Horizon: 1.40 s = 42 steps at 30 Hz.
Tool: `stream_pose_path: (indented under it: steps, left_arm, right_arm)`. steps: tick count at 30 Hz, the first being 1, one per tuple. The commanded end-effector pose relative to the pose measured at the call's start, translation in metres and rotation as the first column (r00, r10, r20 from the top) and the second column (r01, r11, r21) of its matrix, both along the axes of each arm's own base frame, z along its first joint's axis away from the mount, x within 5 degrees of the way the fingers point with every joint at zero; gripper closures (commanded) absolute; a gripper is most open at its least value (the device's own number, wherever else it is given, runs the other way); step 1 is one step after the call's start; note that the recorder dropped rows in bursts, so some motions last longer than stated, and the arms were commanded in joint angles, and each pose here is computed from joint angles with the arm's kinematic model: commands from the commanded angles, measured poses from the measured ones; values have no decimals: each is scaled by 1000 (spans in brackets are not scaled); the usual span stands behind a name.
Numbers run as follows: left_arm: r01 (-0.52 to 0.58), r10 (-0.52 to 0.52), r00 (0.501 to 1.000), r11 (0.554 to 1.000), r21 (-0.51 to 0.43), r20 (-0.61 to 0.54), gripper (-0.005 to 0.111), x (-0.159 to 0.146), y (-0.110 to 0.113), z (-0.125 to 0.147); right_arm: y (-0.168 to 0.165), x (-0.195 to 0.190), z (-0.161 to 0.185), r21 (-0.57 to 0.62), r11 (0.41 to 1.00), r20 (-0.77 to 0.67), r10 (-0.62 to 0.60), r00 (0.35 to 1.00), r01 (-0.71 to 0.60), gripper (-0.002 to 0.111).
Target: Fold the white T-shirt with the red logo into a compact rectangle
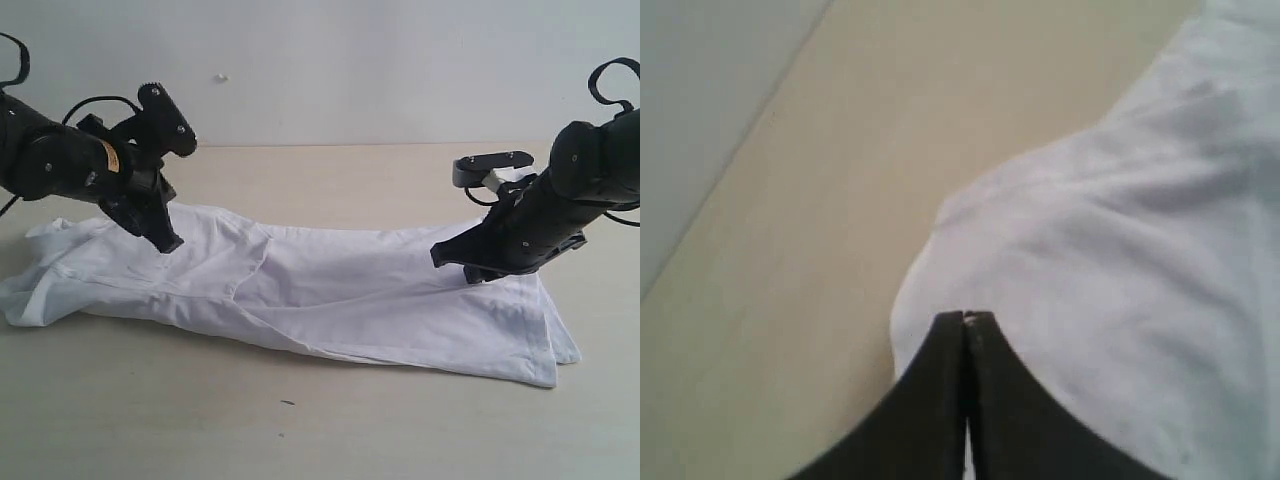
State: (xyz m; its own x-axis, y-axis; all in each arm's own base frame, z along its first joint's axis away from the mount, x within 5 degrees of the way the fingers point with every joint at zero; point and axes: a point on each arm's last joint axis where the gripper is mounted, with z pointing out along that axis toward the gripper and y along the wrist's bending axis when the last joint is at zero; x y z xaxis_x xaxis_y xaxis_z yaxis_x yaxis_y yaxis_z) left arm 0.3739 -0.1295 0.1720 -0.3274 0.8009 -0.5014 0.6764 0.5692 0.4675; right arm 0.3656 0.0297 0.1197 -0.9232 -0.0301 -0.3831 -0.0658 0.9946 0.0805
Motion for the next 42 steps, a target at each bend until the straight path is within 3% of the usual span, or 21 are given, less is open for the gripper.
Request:
stream_pose_path:
  steps: [1, 2, 4, 9, 11, 12, 13, 15, 17, 18, 20, 22, 23, 28, 32, 38, 42]
  left_arm:
    - [-177, 174, 977, 984, -18, -120, 107, -10, 27, -4]
    - [-258, 253, 948, 966, 1, -195, 107, -13, 39, -14]
    - [-300, 307, 904, 951, 72, -297, 107, -23, 50, -27]
    - [-268, 294, 878, 956, 122, -377, 107, -43, 51, -34]
    - [-189, 255, 813, 966, 177, -524, 107, -59, 52, -42]
    - [-151, 249, 744, 967, 206, -620, 107, -68, 54, -48]
    - [-155, 248, 722, 968, 198, -645, 107, -70, 54, -50]
    - [-175, 244, 746, 970, 171, -619, 107, -68, 51, -45]
    - [-189, 221, 822, 975, 114, -525, 107, -63, 49, -25]
    - [-199, 203, 885, 979, 53, -419, 107, -58, 47, -10]
    - [-223, 205, 942, 974, -40, -268, 107, -52, 48, 9]
    - [-315, 295, 948, 926, -206, -123, 107, -42, 53, 26]
    - [-334, 316, 942, 912, -236, -113, 107, -39, 53, 26]
    - [-265, 229, 931, 959, -95, -283, 107, -42, 28, -35]
    - [-185, 183, 874, 982, 39, -450, 107, -59, 18, -61]
    - [-128, 228, 715, 972, 197, -660, 107, -85, 27, -69]
    - [-83, 201, 713, 975, 204, -672, 107, -98, 22, -58]
  right_arm:
    - [-2, 0, 16, 0, 1000, 40, 4, 999, -4, 87]
    - [-1, -1, 19, 11, 1000, 35, -4, 999, 4, 87]
    - [2, -2, 19, 43, 999, 26, -17, 1000, 16, 87]
    - [25, -4, 19, 54, 995, 36, 87, 996, -89, 87]
    - [32, -5, 19, 54, 993, 41, 106, 993, -109, 87]
    - [33, -5, 20, 56, 993, 43, 105, 994, -108, 87]
    - [34, -5, 19, 57, 992, 39, 109, 993, -111, 87]
    - [34, -6, 19, 62, 992, 26, 110, 994, -111, 87]
    - [34, -6, 19, 61, 992, 32, 109, 994, -110, 87]
    - [37, -6, 20, 87, 991, 35, 94, 995, -97, 87]
    - [50, -7, 19, 112, 983, 50, 144, 988, -149, 87]
    - [83, -11, 24, 171, 944, 109, 266, 958, -281, 87]
    - [89, -11, 26, 188, 934, 117, 285, 951, -303, 87]
    - [107, -14, 30, 209, 915, 122, 326, 937, -345, 92]
    - [106, -14, 28, 201, 913, 114, 338, 934, -355, 97]
    - [108, -17, 28, 217, 905, 92, 353, 931, -365, 99]
    - [107, -17, 28, 216, 906, 94, 352, 931, -364, 99]
